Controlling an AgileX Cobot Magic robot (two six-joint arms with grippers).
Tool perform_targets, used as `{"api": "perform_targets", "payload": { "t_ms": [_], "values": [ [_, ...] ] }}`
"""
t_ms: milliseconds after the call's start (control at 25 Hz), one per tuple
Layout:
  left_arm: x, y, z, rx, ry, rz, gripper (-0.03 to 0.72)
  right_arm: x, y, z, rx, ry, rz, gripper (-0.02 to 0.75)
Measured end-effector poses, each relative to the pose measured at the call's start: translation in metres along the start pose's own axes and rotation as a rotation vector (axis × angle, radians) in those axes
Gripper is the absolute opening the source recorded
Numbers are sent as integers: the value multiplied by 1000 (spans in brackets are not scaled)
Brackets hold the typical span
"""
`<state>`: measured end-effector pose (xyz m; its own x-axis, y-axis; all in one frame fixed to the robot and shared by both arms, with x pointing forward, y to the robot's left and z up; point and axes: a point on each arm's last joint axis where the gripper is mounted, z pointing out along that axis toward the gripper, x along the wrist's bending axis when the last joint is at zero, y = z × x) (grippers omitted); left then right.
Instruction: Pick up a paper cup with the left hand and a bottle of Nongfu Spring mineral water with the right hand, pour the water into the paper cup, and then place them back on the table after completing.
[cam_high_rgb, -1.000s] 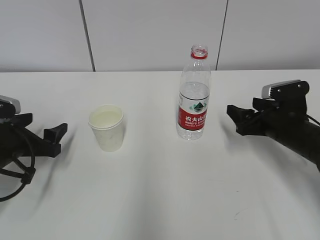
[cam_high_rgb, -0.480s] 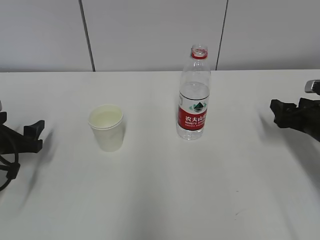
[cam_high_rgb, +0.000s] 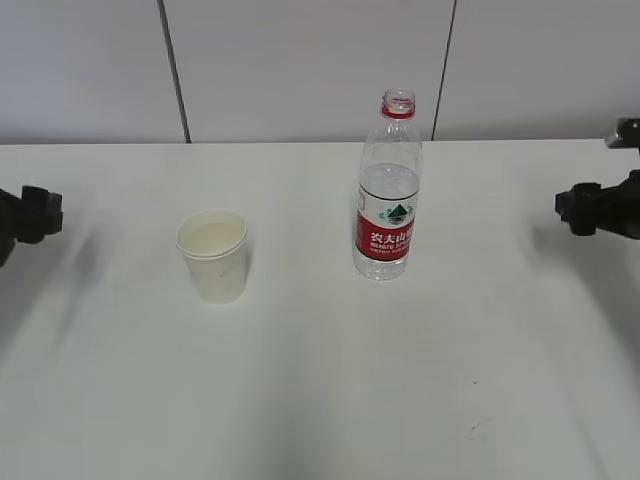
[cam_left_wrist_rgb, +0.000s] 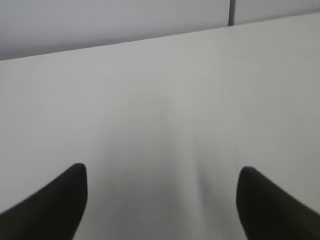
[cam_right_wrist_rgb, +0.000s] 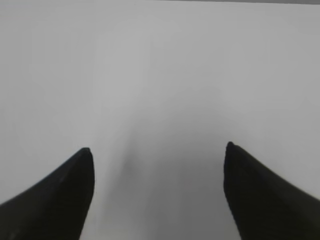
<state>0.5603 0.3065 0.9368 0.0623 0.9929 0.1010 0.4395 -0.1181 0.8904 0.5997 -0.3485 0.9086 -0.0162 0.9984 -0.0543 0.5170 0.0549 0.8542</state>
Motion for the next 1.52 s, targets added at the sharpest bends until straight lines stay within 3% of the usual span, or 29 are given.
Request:
{"api": "perform_targets", "payload": {
  "t_ms": [240,480,800,1040,1200,1520],
  "values": [
    [8,43,-11,206,13,-64,552,-18,56,-23,198,-131,29,594],
    [11,76,-21,505,-27,-104,552,-35,104,-49,468,-264,89,594],
    [13,103,-36,663,-49,-97,552,-28,143,-78,664,-141,103,594],
    [14,103,-46,790,-55,-82,552,-25,144,-90,777,-101,78,594],
    [14,99,-51,856,-59,-78,543,-24,144,-90,784,-90,68,594],
    [15,113,-76,813,-55,-77,542,-17,152,-105,739,-17,67,594]
  ]
}}
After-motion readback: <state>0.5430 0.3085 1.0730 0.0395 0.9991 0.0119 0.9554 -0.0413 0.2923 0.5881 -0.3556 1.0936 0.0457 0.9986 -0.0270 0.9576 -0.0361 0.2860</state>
